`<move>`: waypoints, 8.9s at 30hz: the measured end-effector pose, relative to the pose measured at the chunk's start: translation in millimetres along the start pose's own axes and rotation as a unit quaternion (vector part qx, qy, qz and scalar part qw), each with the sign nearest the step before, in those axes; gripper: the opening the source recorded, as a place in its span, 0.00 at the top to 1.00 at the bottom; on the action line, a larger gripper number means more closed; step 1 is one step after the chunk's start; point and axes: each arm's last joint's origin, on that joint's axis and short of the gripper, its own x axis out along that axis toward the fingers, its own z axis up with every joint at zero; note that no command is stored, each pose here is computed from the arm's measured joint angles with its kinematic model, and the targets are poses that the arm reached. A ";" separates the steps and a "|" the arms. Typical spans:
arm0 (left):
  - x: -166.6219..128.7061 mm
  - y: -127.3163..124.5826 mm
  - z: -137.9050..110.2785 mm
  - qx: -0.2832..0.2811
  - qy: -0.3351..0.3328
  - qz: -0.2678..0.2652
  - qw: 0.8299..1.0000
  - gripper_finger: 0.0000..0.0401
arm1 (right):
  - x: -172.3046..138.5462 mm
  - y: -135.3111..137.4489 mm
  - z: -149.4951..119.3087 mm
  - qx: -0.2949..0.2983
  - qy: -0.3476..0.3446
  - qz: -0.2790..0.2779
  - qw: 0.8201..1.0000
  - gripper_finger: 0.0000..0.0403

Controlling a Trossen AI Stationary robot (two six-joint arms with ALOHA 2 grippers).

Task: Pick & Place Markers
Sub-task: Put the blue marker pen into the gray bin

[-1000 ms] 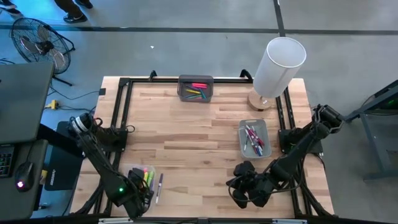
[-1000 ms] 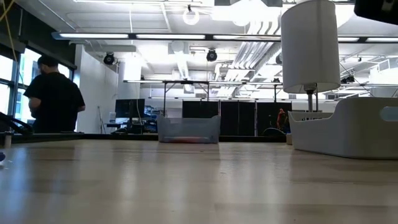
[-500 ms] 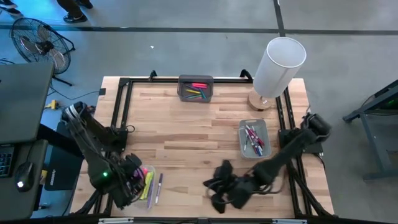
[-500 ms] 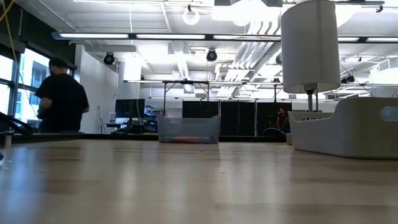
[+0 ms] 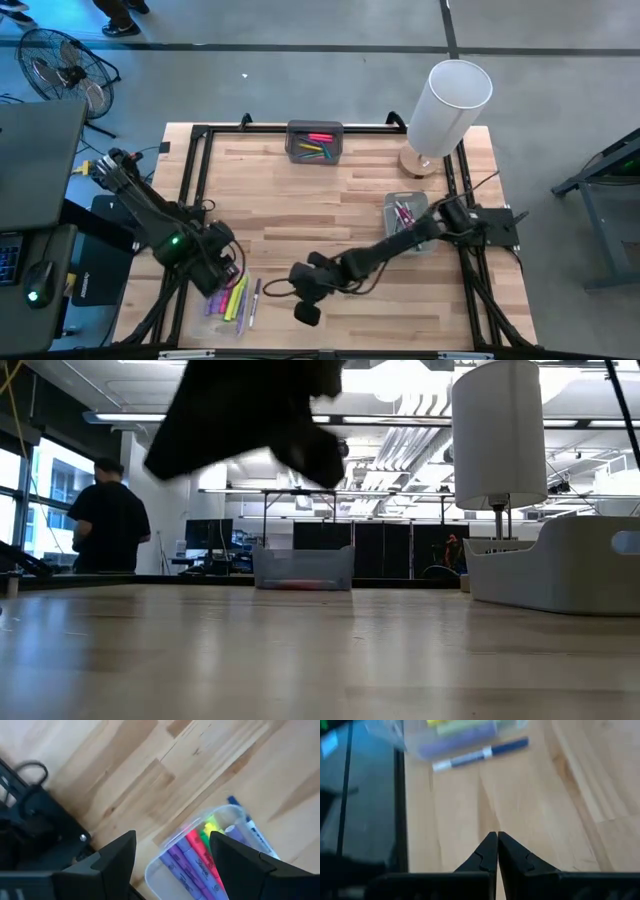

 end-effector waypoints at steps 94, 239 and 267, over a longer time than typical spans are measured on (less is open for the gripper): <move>31.8 7.2 -1.7 -0.299 0.027 -0.166 0.939 0.38 | 93.3 -71.3 14.7 -0.446 -0.087 0.235 0.859 0.65; 149.7 -205.0 132.0 0.503 -0.142 -0.177 0.834 0.38 | -269.0 -126.2 -117.8 0.288 -0.111 -0.188 0.932 0.81; 202.8 -208.9 127.2 0.425 -0.077 -0.159 0.888 0.94 | -272.5 -101.0 -137.4 0.308 -0.055 -0.111 0.943 0.81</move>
